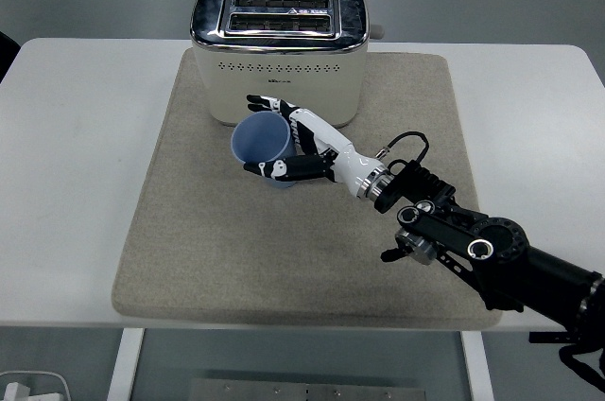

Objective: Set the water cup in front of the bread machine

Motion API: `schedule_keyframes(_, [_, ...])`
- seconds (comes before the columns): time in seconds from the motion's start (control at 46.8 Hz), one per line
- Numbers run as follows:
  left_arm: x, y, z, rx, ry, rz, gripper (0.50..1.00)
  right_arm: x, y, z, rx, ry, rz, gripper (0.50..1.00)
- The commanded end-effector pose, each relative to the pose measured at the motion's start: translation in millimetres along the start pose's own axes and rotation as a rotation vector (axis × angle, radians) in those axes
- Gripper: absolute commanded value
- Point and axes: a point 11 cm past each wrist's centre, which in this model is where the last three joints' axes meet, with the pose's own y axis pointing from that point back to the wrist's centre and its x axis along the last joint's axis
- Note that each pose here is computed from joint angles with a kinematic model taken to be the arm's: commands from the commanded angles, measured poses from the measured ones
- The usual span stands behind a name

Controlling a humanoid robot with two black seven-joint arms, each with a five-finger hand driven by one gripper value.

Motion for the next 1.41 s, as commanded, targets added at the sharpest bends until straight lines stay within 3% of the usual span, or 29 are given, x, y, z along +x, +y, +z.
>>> schedule_keyframes(0.0, [-0.1, 0.0, 0.0, 0.0, 0.0, 0.0, 1.0, -0.4, 0.9, 1.8, -0.004, -0.002, 0.0, 0.928])
schedule_keyframes(0.662, [-1.1, -0.1, 0.2, -0.001, 0.001, -0.003, 1.0, 2.8, 3.2, 7.7, -0.021, 0.001, 0.0, 0.928])
schedule_keyframes(1.389, [-1.8, -0.1, 0.2, -0.001, 0.001, -0.006, 1.0, 30.7, 24.7, 24.7, -0.07, 0.029, 0.025, 0.928])
